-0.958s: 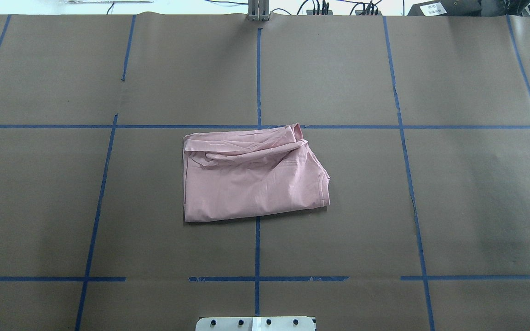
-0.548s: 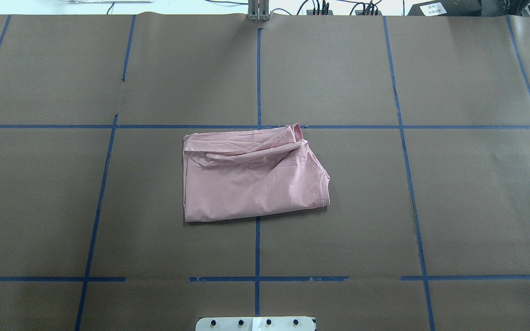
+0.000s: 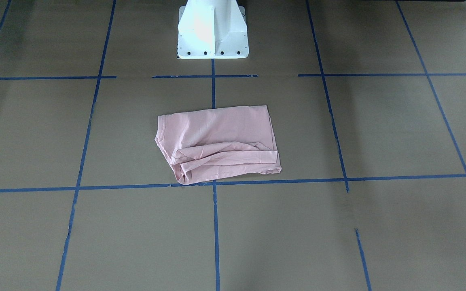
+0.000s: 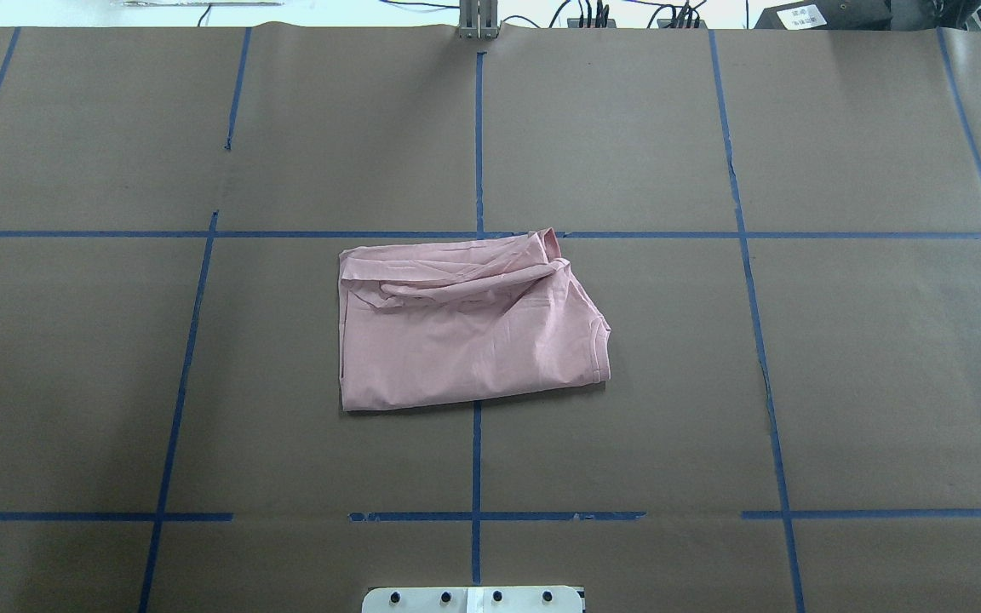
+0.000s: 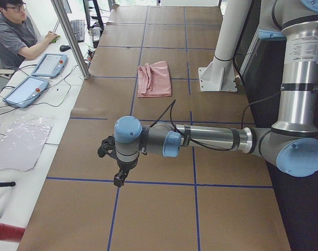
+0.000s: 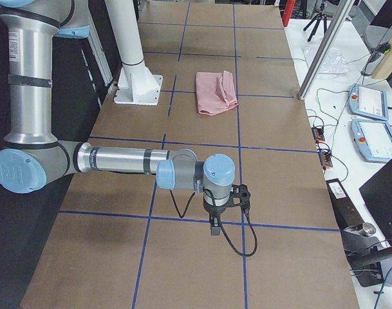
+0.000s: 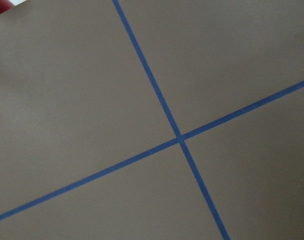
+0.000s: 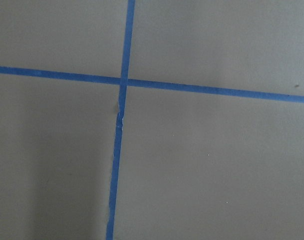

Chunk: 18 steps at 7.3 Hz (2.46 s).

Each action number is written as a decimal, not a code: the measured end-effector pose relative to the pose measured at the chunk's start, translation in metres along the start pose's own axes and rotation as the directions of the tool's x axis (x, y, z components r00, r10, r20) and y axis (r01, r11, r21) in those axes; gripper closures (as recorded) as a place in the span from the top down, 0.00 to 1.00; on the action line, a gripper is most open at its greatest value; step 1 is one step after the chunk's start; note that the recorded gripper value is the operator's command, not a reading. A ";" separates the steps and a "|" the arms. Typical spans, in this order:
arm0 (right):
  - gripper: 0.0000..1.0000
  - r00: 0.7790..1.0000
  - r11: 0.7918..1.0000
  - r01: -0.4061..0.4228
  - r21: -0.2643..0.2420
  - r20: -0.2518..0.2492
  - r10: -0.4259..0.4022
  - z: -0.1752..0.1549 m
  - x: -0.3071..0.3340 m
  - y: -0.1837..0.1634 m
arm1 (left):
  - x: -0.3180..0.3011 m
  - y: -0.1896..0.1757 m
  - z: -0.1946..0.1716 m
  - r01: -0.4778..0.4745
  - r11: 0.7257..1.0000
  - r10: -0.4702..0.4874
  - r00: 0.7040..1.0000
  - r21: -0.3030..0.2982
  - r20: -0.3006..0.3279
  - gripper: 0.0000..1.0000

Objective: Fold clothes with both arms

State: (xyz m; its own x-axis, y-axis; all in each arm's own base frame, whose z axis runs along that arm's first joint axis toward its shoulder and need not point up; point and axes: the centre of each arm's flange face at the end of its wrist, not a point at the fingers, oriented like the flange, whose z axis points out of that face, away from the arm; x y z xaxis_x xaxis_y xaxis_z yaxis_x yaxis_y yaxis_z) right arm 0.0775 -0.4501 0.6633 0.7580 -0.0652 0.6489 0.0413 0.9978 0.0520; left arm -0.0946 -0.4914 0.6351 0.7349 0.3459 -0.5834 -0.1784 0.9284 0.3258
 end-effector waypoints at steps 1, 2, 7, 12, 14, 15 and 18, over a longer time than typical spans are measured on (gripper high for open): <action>1.00 1.000 1.000 -0.006 -0.009 0.007 0.006 0.003 0.000 0.006 | -0.005 0.012 0.007 0.022 1.000 -0.022 1.000 -0.019 -0.007 1.00; 1.00 1.000 1.000 -0.008 -0.017 0.014 0.008 0.006 -0.001 0.011 | -0.007 0.020 0.012 0.040 0.999 -0.040 0.999 -0.037 -0.015 1.00; 1.00 0.999 1.000 -0.008 -0.027 0.035 0.009 0.005 -0.008 0.014 | -0.003 0.025 0.016 0.052 0.998 -0.055 0.996 -0.040 -0.071 1.00; 1.00 0.999 0.998 -0.025 -0.063 0.038 0.027 0.024 0.006 0.036 | -0.004 0.027 0.019 0.052 0.997 -0.055 0.996 -0.048 -0.066 1.00; 1.00 0.999 0.998 -0.025 -0.062 0.039 0.028 0.023 0.006 0.036 | -0.005 0.031 0.022 0.063 0.996 -0.067 0.995 -0.055 -0.073 1.00; 1.00 0.999 0.998 -0.026 -0.062 0.039 0.029 0.023 0.006 0.036 | -0.004 0.034 0.024 0.080 0.995 -0.085 0.993 -0.060 -0.088 1.00; 1.00 0.999 0.998 -0.027 -0.063 0.039 0.030 0.024 0.006 0.037 | -0.002 0.037 0.027 0.188 0.980 -0.195 0.974 -0.068 -0.116 1.00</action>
State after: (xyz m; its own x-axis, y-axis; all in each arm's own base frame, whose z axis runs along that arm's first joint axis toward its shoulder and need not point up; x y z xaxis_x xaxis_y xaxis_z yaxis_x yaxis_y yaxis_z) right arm 0.0682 -0.4143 0.6872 0.7330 -0.0358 0.6793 0.0614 0.9980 -0.0136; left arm -0.0853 -0.4611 0.6683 0.6746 0.1717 -0.7179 -0.0813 0.9839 0.1589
